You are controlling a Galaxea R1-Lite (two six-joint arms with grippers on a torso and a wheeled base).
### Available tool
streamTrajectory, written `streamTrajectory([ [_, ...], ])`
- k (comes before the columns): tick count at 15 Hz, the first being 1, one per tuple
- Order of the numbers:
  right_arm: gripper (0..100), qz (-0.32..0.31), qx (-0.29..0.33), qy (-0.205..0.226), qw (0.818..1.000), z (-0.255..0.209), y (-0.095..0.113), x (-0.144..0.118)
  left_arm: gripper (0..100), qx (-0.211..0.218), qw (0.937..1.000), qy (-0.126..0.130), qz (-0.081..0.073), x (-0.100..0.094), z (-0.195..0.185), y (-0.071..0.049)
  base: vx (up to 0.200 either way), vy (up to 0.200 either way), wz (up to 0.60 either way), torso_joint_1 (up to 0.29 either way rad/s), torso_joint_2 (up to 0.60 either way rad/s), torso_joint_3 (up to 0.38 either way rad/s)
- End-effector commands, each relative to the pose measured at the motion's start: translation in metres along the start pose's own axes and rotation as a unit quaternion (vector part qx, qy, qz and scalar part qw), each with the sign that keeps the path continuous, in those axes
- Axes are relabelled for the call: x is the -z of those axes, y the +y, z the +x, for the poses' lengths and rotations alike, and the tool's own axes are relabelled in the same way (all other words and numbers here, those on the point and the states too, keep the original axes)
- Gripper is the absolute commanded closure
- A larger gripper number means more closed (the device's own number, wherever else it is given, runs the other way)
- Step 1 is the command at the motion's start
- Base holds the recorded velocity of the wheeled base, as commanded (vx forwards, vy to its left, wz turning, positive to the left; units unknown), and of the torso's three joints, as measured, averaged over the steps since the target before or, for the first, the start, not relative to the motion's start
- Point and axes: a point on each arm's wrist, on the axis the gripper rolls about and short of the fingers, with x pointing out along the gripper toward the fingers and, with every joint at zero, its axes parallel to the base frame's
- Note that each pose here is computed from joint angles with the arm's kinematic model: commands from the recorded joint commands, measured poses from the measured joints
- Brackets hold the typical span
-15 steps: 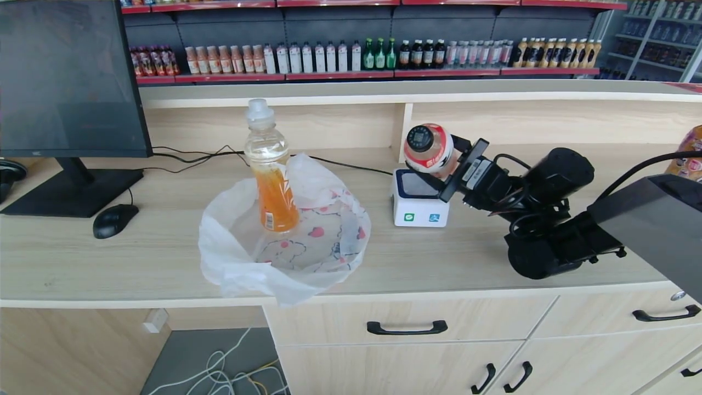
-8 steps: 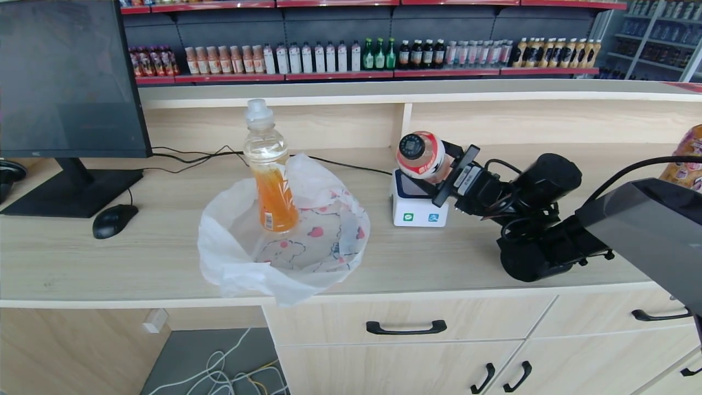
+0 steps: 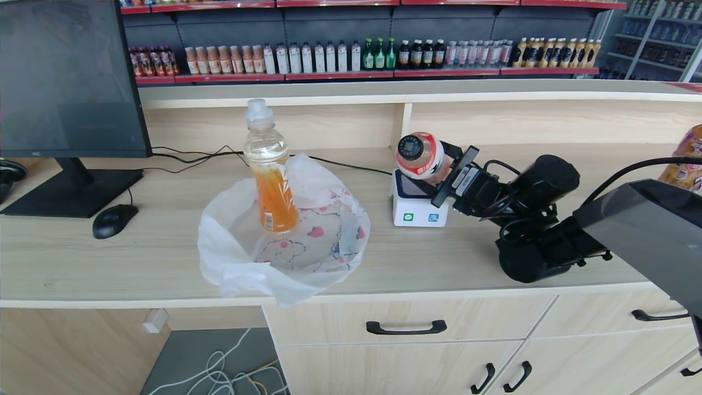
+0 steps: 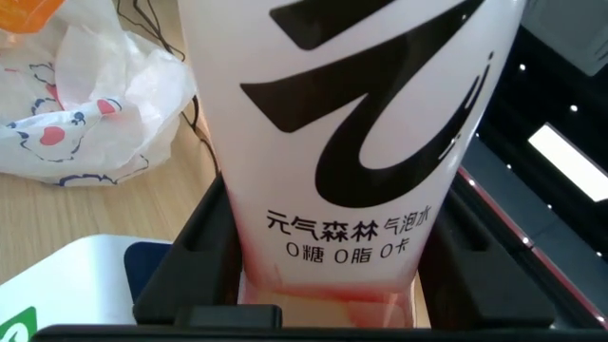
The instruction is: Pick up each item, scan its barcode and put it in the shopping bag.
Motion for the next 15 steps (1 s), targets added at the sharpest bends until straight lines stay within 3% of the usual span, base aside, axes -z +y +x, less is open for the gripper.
streamTrajectory([
  [1,100,0.002,-0.001,0.0,1.0,0.0,0.002,0.0,0,0.0,1.0,0.0,0.0,0.0,0.0,0.0,0.0,0.0,0.0,0.0,0.0,0.0],
  [7,100,0.008,0.011,0.005,1.0,0.006,0.004,-0.006,0,0.0,1.0,0.0,0.0,0.0,0.0,0.0,0.0,0.0,0.0,0.0,0.0,0.0],
  [12,100,0.032,0.019,0.018,0.999,0.017,0.022,-0.023,0,0.0,1.0,0.0,-0.001,0.0,0.0,0.0,0.0,0.0,0.0,0.0,0.0,0.0],
  [15,100,0.036,0.038,0.026,0.998,0.016,0.011,-0.038,0,-0.001,0.9997,0.001,-0.025,0.0,0.0,0.0,0.0,0.0,0.0,0.0,0.0,0.0],
])
